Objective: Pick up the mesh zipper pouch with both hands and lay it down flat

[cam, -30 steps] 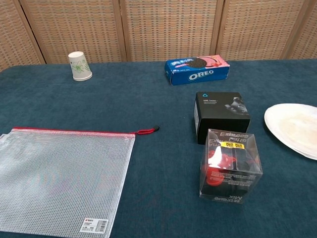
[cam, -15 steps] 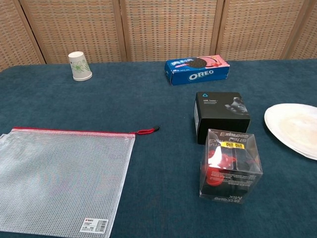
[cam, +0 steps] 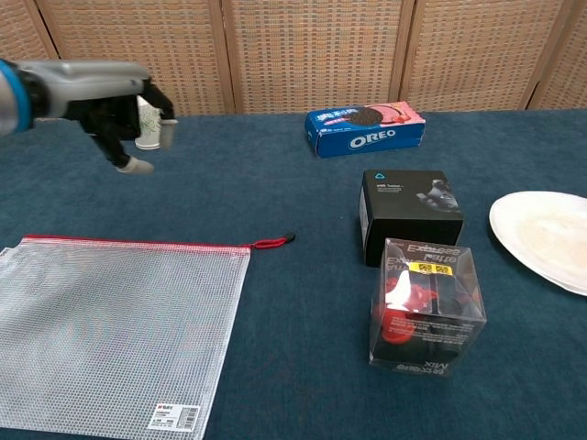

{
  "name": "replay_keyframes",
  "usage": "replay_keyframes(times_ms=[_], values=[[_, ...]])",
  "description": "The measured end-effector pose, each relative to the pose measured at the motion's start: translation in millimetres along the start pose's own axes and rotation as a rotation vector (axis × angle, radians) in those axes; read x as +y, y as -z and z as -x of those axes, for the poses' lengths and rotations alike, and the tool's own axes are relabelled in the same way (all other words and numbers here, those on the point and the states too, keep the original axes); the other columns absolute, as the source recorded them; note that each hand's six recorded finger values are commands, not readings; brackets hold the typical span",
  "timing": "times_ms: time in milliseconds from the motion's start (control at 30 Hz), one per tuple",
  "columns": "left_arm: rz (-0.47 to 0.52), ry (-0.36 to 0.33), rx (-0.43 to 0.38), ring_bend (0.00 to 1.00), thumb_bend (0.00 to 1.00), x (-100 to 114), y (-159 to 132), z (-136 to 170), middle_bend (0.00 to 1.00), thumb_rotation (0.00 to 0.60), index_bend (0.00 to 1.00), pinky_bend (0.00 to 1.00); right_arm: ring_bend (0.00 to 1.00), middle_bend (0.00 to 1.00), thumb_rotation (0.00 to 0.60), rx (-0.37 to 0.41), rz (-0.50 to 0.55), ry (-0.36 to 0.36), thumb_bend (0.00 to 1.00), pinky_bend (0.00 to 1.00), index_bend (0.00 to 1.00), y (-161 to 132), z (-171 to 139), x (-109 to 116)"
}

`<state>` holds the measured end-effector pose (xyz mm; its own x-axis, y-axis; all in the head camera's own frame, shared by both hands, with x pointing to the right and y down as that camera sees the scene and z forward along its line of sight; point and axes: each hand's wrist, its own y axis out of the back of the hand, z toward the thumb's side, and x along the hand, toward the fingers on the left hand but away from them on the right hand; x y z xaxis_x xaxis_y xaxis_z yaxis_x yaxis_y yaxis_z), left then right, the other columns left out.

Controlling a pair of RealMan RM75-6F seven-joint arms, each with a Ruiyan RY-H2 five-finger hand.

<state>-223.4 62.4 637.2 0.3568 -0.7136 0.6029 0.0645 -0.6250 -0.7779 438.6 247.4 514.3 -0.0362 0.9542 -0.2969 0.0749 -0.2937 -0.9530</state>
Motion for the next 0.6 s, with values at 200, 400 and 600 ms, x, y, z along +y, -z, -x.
replay_keyframes(times_ms=[200, 400, 600], values=[[-0.011, 0.073, 0.0, 0.99, 0.3, -15.5, -41.6, -40.1, 1.0, 0.6, 0.47, 1.0, 0.0, 0.0, 0.6, -0.002, 0.0, -0.019, 0.0, 0.0, 0.03, 1.1, 1.7, -5.0], [0.013, 0.16, 0.013, 0.99, 0.34, -40.2, -71.7, -59.8, 1.0, 0.6, 0.48, 1.0, 0.0, 0.0, 0.6, -0.01, 0.008, -0.021, 0.0, 0.0, 0.03, 7.0, 5.8, -6.0], [-0.017, 0.199, 0.044, 0.99, 0.34, -58.3, -84.3, -72.5, 1.0, 0.6, 0.47, 1.0, 0.0, 0.0, 0.6, -0.02, 0.013, -0.026, 0.0, 0.0, 0.03, 10.3, 6.7, -5.4]])
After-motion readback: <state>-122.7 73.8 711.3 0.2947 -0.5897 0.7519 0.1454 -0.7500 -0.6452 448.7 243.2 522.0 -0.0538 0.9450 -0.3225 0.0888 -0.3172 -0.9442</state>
